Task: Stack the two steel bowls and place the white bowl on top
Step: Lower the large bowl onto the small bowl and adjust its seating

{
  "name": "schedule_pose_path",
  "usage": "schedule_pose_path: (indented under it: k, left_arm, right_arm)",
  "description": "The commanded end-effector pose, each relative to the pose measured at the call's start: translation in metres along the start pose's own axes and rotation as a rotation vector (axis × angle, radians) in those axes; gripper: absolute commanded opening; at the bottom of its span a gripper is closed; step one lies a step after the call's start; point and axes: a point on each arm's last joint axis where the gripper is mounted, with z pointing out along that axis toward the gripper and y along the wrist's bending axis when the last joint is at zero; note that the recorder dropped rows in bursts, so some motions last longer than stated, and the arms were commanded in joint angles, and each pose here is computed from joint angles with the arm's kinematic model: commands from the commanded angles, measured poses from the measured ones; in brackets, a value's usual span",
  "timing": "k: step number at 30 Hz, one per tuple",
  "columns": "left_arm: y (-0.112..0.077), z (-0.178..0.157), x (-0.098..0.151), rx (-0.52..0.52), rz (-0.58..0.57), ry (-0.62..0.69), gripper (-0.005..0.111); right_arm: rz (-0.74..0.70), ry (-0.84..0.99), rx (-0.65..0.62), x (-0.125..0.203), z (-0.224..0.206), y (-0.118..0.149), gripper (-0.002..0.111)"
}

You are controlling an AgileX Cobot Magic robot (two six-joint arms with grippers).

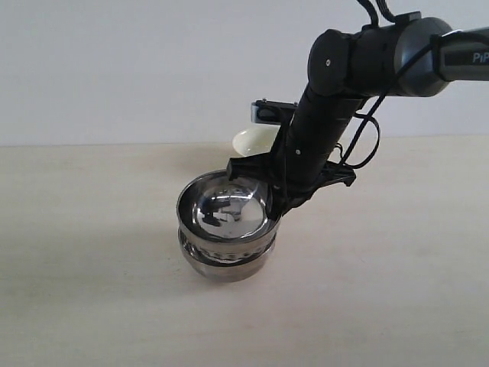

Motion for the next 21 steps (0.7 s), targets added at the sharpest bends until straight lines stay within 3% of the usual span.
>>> schedule_pose_path:
  k: [1, 21]
  left_arm:
    - [0.000, 0.000, 0.000, -0.001, -0.017, -0.008, 0.004]
    - [0.000, 0.000, 0.000, -0.001, -0.017, -0.008, 0.004]
  right_arm:
    - [0.009, -0.039, 0.024, -0.004, -0.005, -0.001, 0.000]
    - [0.038, 0.014, 0.031, -0.003, 0.016, -0.006, 0.000]
